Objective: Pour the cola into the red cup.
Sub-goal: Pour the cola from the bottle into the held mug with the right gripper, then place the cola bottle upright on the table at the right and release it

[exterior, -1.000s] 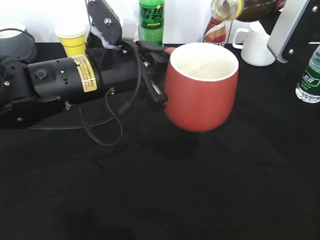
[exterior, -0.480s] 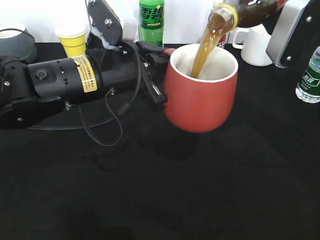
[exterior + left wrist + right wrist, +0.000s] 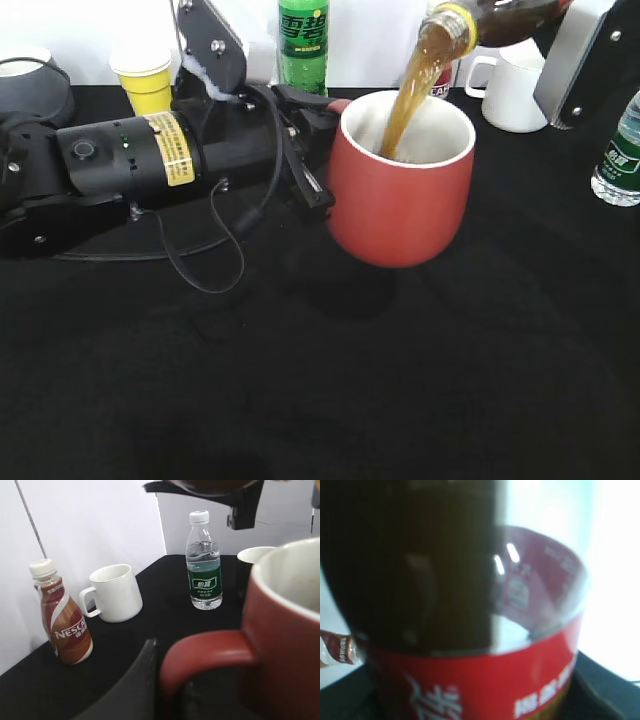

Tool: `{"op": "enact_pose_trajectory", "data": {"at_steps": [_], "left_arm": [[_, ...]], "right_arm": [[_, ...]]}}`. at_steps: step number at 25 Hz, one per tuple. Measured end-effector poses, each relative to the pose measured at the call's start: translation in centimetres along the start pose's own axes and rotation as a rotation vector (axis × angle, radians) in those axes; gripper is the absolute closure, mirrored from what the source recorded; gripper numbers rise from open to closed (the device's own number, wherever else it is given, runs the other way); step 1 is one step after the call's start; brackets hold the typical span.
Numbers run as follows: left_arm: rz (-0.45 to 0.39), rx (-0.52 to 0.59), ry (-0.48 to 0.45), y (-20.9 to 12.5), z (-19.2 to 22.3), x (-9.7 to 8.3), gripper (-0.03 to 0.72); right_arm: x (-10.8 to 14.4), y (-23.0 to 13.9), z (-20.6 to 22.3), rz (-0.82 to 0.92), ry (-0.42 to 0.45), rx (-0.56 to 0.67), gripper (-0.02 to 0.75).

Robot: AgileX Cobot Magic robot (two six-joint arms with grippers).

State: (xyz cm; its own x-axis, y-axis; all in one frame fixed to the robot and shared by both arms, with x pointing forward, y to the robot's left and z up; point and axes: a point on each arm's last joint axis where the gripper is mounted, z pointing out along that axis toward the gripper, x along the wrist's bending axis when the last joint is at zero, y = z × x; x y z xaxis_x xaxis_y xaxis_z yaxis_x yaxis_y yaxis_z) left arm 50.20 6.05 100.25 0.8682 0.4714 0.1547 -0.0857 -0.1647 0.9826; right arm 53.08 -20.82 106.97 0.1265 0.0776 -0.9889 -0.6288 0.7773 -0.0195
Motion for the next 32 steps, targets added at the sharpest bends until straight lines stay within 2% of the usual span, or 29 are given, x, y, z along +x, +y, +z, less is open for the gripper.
{"op": "enact_pose_trajectory", "data": {"at_steps": [12, 16, 20, 23, 26, 28, 32], "left_arm": [[0.004, 0.003, 0.000, 0.0, 0.0, 0.0, 0.645], [-0.067, -0.048, 0.067, 0.4, -0.1, 0.8, 0.645], [-0.077, -0.071, 0.088, 0.5, -0.3, 1.3, 0.645], [-0.084, -0.062, 0.182, -0.3, -1.8, 4.4, 0.645], [-0.122, -0.016, 0.325, -2.8, -5.3, 8.2, 0.645], [-0.116, 0.021, 0.441, -4.2, -8.1, 10.8, 0.645], [-0.089, 0.053, 0.615, -6.8, -11.2, 14.1, 0.645]], "right_arm": [[-0.2, 0.0, 0.0, -0.003, -0.016, -0.002, 0.244], [-0.2, 0.2, 0.0, 0.261, -0.012, -0.022, 0.244], [-0.1, 0.3, 0.0, 0.662, 0.002, -0.034, 0.244], [0.3, 0.0, 0.0, 1.070, 0.040, 0.021, 0.244], [0.9, -0.4, 0.0, 1.390, 0.064, 0.108, 0.244], [1.5, -0.7, -0.1, 1.478, 0.080, 0.188, 0.244], [1.5, -0.9, -0.1, 1.507, 0.068, 0.211, 0.244]]}}
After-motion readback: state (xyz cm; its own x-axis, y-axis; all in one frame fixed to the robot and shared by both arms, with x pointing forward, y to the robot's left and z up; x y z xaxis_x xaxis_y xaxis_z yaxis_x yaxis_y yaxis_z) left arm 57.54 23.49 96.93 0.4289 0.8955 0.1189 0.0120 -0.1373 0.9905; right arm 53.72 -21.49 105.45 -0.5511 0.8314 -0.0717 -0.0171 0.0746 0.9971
